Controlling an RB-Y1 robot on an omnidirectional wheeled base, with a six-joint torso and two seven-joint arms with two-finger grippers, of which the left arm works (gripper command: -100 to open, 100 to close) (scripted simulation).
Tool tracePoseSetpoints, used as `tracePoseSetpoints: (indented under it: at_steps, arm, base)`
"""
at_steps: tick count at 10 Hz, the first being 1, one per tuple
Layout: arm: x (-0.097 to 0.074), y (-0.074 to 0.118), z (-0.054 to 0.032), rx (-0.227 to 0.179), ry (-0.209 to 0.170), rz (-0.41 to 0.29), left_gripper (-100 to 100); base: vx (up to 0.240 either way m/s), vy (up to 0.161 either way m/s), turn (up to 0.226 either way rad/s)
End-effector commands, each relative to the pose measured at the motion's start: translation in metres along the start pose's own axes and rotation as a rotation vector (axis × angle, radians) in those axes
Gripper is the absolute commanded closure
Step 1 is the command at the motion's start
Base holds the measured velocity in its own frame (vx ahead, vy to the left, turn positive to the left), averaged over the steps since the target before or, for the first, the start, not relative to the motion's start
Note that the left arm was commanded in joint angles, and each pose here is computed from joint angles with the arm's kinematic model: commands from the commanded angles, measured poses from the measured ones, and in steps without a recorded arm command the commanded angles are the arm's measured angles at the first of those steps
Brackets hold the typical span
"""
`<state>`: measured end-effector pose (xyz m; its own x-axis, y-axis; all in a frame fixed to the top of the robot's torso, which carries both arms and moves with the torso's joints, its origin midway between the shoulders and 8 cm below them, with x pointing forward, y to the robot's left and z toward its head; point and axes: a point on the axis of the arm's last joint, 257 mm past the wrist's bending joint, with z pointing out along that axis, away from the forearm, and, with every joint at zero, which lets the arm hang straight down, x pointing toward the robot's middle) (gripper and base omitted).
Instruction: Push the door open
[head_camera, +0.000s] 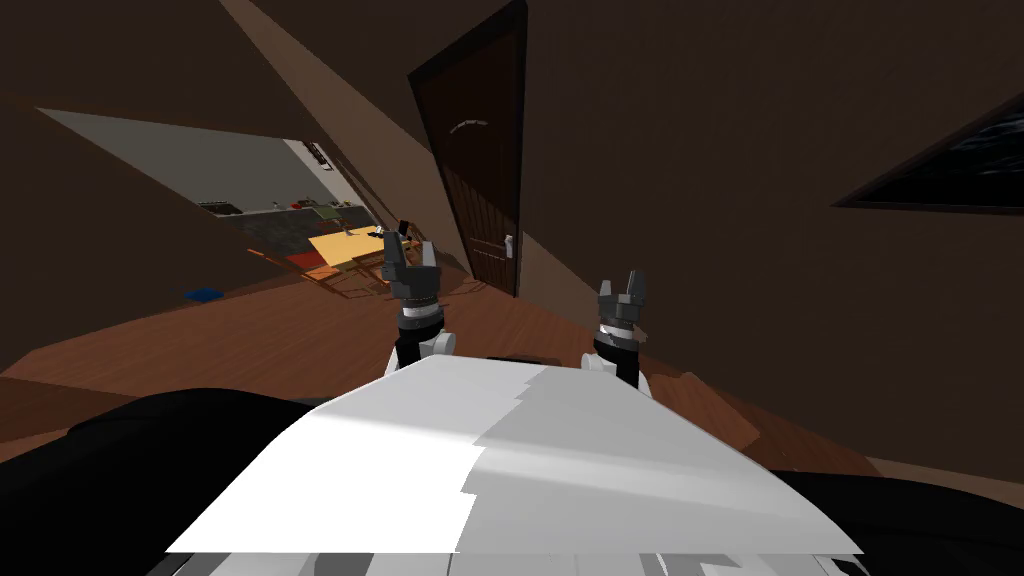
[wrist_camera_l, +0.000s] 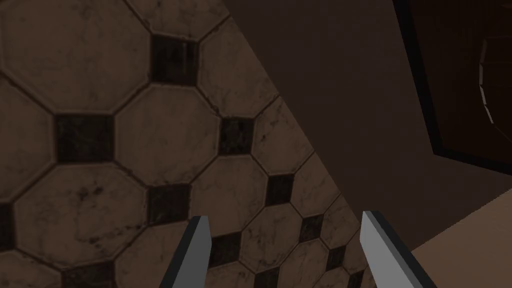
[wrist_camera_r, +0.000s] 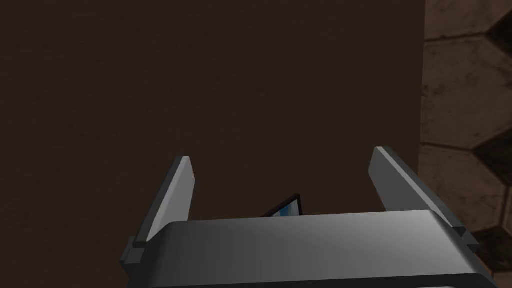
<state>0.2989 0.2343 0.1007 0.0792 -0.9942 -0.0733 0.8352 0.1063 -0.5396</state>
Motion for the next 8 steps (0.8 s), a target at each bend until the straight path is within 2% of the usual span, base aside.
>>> tracePoseSetpoints:
  at_steps: [1, 3, 8]
  arm:
    - [0.003, 0.013, -0.0021, -0.023, 0.007, -0.045, -100]
    - [0.005, 0.024, -0.0041, -0.044, 0.011, -0.084, -100]
    - [0.014, 0.067, -0.0127, -0.126, 0.018, -0.233, -100]
  base:
    - [0.079, -0.007, -0.034]
    - [0.094, 0.038, -0.044]
    - [0.115, 0.060, -0.048]
